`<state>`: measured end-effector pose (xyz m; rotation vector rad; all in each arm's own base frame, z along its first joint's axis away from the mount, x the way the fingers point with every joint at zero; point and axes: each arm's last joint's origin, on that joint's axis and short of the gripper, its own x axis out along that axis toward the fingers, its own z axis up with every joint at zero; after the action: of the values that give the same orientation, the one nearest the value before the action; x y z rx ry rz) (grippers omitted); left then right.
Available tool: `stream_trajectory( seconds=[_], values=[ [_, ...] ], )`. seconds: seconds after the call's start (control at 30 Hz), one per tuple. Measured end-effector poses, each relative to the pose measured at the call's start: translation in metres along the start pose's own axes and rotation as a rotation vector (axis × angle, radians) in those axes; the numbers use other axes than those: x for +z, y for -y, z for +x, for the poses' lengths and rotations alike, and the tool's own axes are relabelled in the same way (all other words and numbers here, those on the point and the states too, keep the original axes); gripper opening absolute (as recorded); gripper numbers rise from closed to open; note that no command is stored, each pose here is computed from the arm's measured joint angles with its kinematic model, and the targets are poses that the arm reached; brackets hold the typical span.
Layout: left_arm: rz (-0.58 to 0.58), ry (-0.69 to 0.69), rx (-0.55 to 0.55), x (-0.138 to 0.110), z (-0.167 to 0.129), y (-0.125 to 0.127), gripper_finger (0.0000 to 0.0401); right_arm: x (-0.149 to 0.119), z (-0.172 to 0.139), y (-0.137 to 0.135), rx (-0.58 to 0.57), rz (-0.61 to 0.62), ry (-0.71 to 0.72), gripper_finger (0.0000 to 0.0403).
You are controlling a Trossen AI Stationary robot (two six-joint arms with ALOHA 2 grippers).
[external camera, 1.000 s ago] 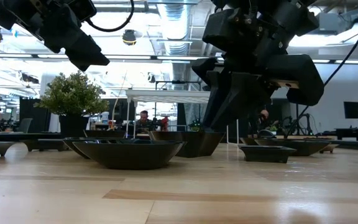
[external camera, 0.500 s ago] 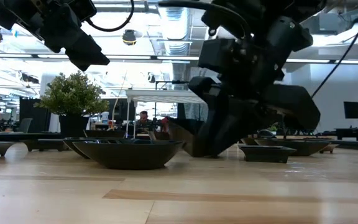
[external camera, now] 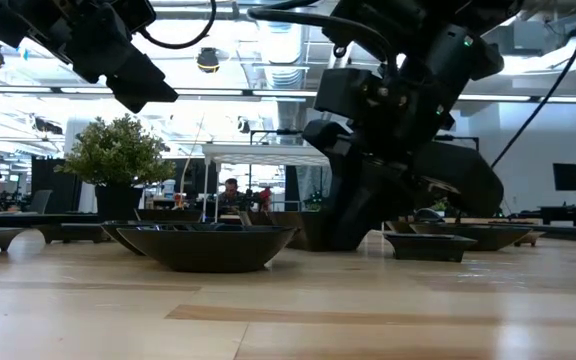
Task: Pick & Place Mini shaped plates
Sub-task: Stack the black distorted square plate on top of the black distorted square plate on the shelf
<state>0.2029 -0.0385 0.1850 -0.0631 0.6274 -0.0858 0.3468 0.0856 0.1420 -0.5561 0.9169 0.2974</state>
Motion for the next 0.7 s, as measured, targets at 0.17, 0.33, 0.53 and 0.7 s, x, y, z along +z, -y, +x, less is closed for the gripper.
stream_trajectory(
  seconds=[0.17,0.33,0.53,0.7],
  values=[
    [0.000,0.000,0.000,0.0000,0.0000,0.0000,0.0172,0.0011,-0.0019,0.0008,-0.003,0.001,0.007,0.0069],
    [0.000,0.002,0.000,0.0002,0.0000,0.0000,0.0172,0.0017,-0.0032,0.0012,-0.004,0.002,0.011,0.0055],
    [0.000,0.002,-0.001,0.0002,0.0000,0.0001,0.0172,0.0016,-0.0032,0.0012,-0.004,0.002,0.011,0.0019],
    [0.000,0.002,-0.001,0.0002,0.0000,0.0001,0.0172,0.0017,-0.0032,0.0012,-0.005,0.002,0.011,0.0007]
  ],
)
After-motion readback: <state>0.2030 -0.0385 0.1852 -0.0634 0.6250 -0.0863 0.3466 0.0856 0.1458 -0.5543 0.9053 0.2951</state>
